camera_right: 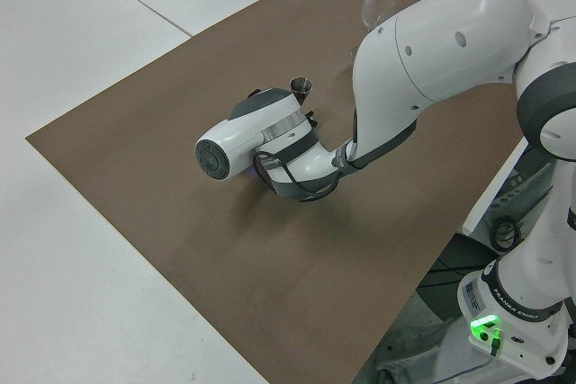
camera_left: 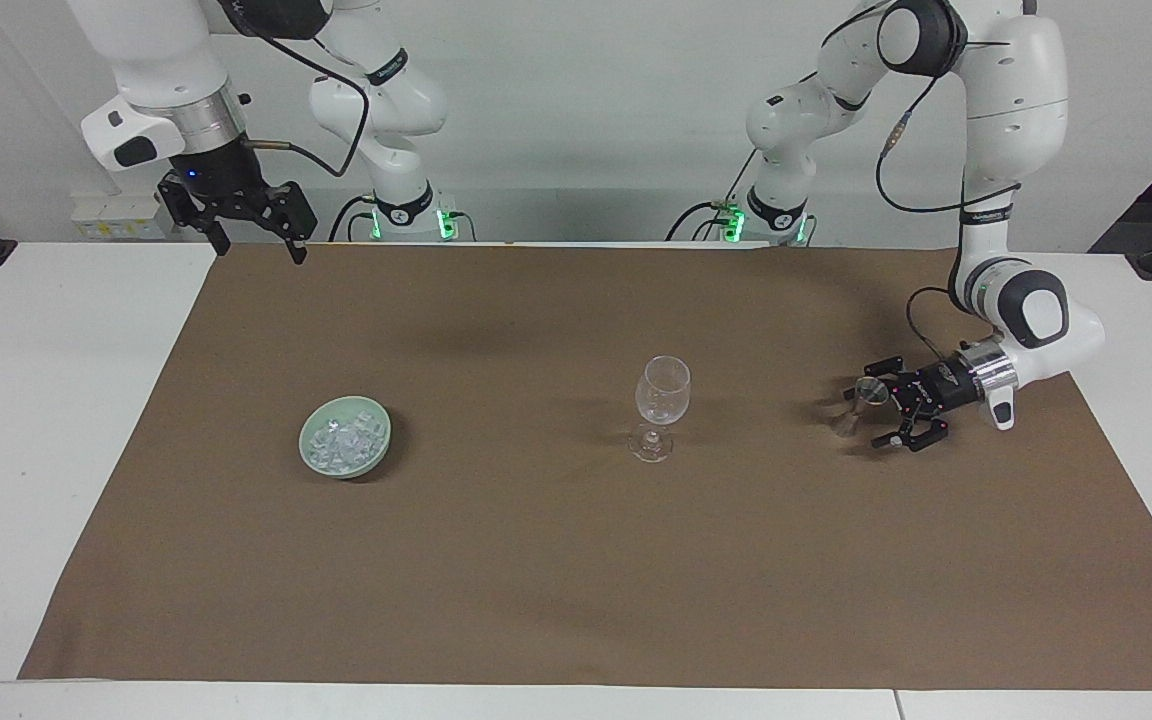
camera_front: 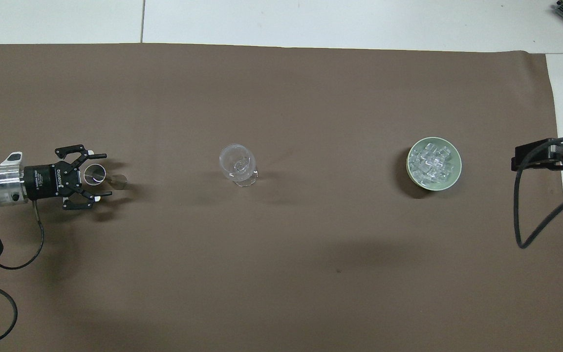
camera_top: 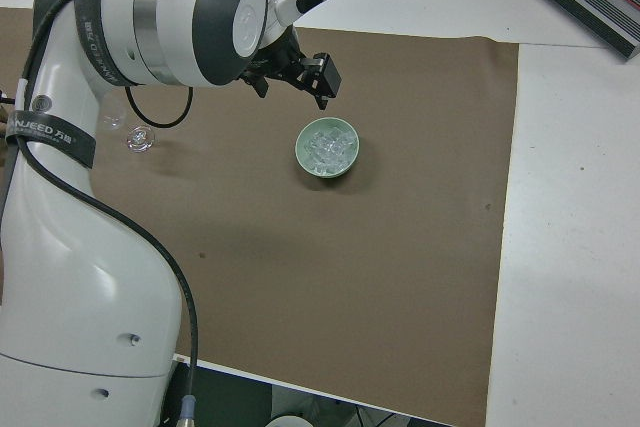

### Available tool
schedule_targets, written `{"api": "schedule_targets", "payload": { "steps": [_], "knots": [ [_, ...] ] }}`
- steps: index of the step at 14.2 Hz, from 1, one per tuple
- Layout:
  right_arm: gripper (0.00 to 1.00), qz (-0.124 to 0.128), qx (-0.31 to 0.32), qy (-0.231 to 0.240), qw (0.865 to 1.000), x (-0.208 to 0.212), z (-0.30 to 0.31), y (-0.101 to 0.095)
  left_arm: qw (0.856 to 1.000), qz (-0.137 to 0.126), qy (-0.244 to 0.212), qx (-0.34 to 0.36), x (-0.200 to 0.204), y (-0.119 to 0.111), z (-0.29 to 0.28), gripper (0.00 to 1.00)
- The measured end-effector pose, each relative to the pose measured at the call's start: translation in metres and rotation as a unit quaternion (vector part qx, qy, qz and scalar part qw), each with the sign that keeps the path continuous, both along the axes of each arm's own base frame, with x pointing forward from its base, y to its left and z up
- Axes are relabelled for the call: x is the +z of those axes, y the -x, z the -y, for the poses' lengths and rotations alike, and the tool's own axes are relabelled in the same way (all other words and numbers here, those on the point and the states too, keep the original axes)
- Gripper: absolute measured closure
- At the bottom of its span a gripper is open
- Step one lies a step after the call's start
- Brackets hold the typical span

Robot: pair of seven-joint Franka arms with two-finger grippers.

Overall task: Pour wine and add ice with both arms
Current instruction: 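Close the left gripper on the small metal cup and lift it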

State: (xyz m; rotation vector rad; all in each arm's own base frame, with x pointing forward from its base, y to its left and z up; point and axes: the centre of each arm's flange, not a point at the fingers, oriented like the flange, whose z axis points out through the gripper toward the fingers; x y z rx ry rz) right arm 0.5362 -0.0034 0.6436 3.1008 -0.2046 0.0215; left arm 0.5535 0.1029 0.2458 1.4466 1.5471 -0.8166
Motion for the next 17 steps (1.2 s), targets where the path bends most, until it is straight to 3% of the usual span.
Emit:
{"api": "schedule_targets", "payload": {
  "steps": [3,5,8,9,11,17],
  "knots": [
    [0.0,0.0,0.0,0.0,1.0,0.0,0.0,0.0,1.0,0.003,0.005,0.0,0.0021,0.0008,0.0011,0.1],
    [0.0,0.0,0.0,0.0,1.0,0.0,0.0,0.0,1.0,0.004,0.007,-0.002,0.003,0.0013,0.0018,0.22],
    [0.0,0.0,0.0,0.0,1.0,0.0,0.0,0.0,1.0,0.003,0.009,-0.002,0.0033,0.0022,0.0014,0.27],
    [0.0,0.0,0.0,0.0,1.0,0.0,0.0,0.0,1.0,0.003,0.01,-0.002,0.0033,0.0026,0.0009,0.33],
    [0.0,0.0,0.0,0.0,1.0,0.0,0.0,0.0,1.0,0.003,0.011,-0.002,0.0035,0.0027,0.0004,0.54],
    [0.0,0.0,0.0,0.0,1.0,0.0,0.0,0.0,1.0,0.004,0.014,-0.001,0.0046,0.0038,-0.002,0.69]
  ]
}}
